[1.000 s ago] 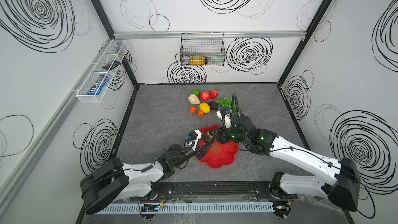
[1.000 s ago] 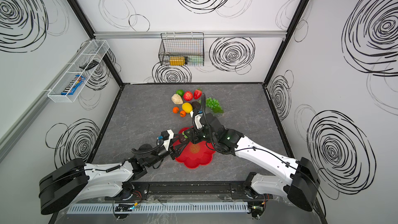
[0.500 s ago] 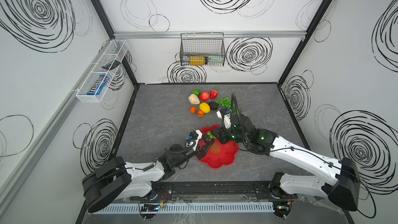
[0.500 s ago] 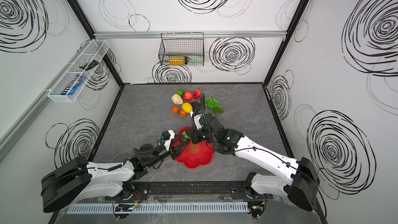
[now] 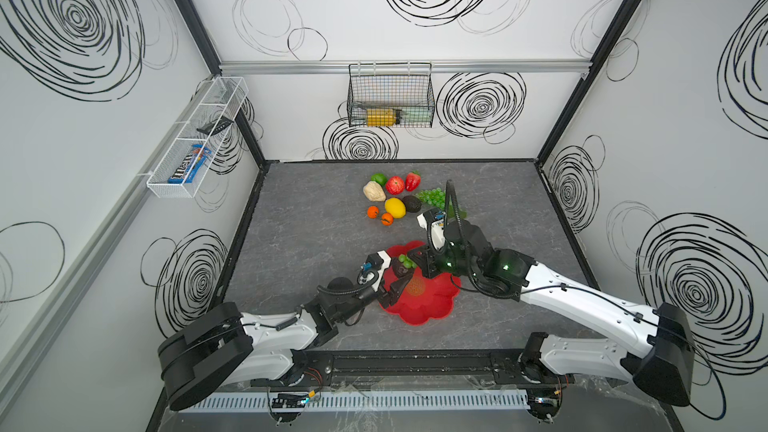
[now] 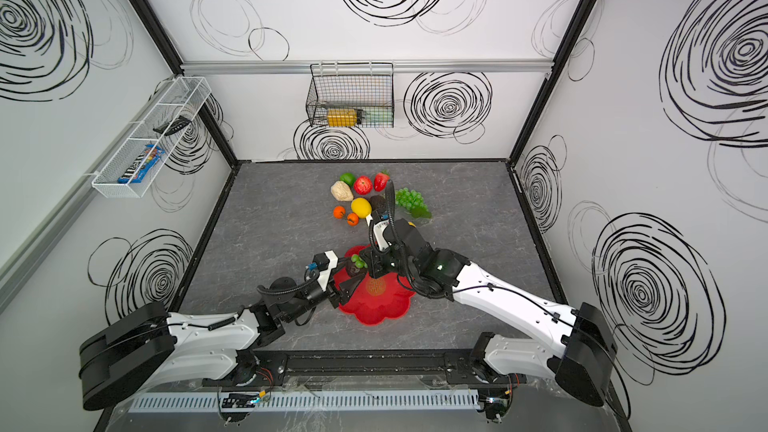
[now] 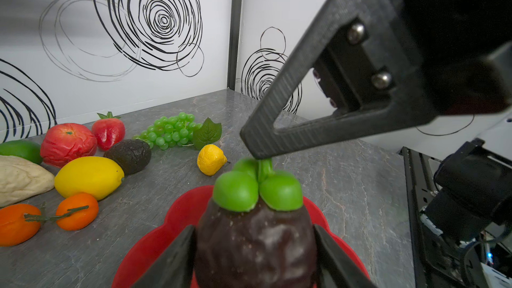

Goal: Place and organize the fake fruits in the fruit bowl
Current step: 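Lower the mangosteen into the bowl with the right gripper while the left gripper approaches, then open the right gripper to release the mangosteen while the left gripper draws back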

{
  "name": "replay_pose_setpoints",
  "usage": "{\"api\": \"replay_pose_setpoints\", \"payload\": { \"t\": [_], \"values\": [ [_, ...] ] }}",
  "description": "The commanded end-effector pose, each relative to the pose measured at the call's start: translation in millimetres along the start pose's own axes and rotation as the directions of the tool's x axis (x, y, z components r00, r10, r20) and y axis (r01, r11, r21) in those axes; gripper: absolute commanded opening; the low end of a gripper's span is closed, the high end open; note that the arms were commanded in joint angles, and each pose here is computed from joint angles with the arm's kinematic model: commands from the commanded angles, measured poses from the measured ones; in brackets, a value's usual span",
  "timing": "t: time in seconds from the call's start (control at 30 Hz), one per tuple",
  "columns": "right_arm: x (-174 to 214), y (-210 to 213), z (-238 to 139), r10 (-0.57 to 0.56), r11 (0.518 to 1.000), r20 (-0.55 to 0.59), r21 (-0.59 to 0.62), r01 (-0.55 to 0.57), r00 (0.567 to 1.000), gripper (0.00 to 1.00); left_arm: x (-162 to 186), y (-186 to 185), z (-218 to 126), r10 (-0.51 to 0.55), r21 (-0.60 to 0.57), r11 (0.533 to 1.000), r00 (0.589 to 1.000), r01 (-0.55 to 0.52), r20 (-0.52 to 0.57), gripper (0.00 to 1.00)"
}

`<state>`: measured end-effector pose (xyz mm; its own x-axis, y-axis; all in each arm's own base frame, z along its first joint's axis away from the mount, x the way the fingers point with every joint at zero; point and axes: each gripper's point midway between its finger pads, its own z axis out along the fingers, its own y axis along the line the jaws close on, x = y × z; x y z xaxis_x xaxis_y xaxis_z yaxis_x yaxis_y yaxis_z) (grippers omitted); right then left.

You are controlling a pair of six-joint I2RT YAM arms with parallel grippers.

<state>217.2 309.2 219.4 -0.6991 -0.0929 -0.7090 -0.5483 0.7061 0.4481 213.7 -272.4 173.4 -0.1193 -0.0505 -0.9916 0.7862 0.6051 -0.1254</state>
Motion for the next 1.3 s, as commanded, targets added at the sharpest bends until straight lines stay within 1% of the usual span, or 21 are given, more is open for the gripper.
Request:
{"api": "replay_pose_setpoints", "payload": {
  "t": [0.0,0.13,0.23,0.37,0.43,0.57,0.67,0.8,0.9,1.07,1.27],
  "values": [
    [-6.5,-10.7,-5.4,-0.029,0.997,0.025,0.076,0.027,0.999,0.10,-22.2,-4.9,-0.3,0.031,0.016,0.999,0.997,-0.032,0.064,0.78],
    [-2.1,-30.5,-2.7,-0.058,0.985,0.030,0.163,0.053,0.998,0.09,-27.3,0.2,-6.9,0.029,0.000,1.000,0.997,-0.029,0.073,0.91],
    [9.3,-43.5,5.2,-0.072,0.976,0.011,0.207,0.068,0.997,0.09,-34.7,18.4,-19.3,0.004,-0.074,0.997,0.993,0.005,0.116,0.99],
    [32.8,-55.2,20.1,-0.089,0.965,-0.039,0.246,0.096,0.995,0.09,-45.0,59.2,-41.9,-0.082,-0.201,0.972,0.977,0.122,0.195,0.99],
    [45.8,-57.9,26.9,-0.106,0.956,-0.058,0.269,0.118,0.993,0.09,-43.7,84.4,-54.3,-0.121,-0.289,0.939,0.967,0.184,0.222,0.99],
    [65.8,-63.1,39.1,-0.117,0.943,-0.095,0.301,0.141,0.989,0.09,-40.2,114.8,-70.6,-0.158,-0.399,0.882,0.954,0.253,0.256,0.99],
    [76.2,-69.8,47.4,-0.107,0.928,-0.123,0.345,0.143,0.987,0.08,-40.4,118.5,-73.0,-0.162,-0.409,0.874,0.951,0.262,0.263,0.99],
    [84.7,-71.4,54.4,-0.140,0.906,-0.131,0.383,0.181,0.981,0.06,-39.5,118.0,-70.8,-0.164,-0.405,0.877,0.953,0.259,0.254,0.98],
    [86.3,-70.6,55.2,-0.156,0.903,-0.113,0.387,0.188,0.981,0.06,-39.1,118.1,-70.9,-0.161,-0.407,0.877,0.954,0.256,0.252,0.98],
    [87.1,-68.0,55.5,-0.152,0.906,-0.103,0.383,0.180,0.983,0.07,-38.4,118.0,-69.6,-0.160,-0.405,0.879,0.955,0.252,0.249,0.98],
    [94.6,-68.1,53.8,-0.164,0.900,-0.112,0.390,0.195,0.980,0.10,-38.0,117.9,-69.7,-0.158,-0.406,0.879,0.956,0.250,0.248,0.97]
  ]
}}
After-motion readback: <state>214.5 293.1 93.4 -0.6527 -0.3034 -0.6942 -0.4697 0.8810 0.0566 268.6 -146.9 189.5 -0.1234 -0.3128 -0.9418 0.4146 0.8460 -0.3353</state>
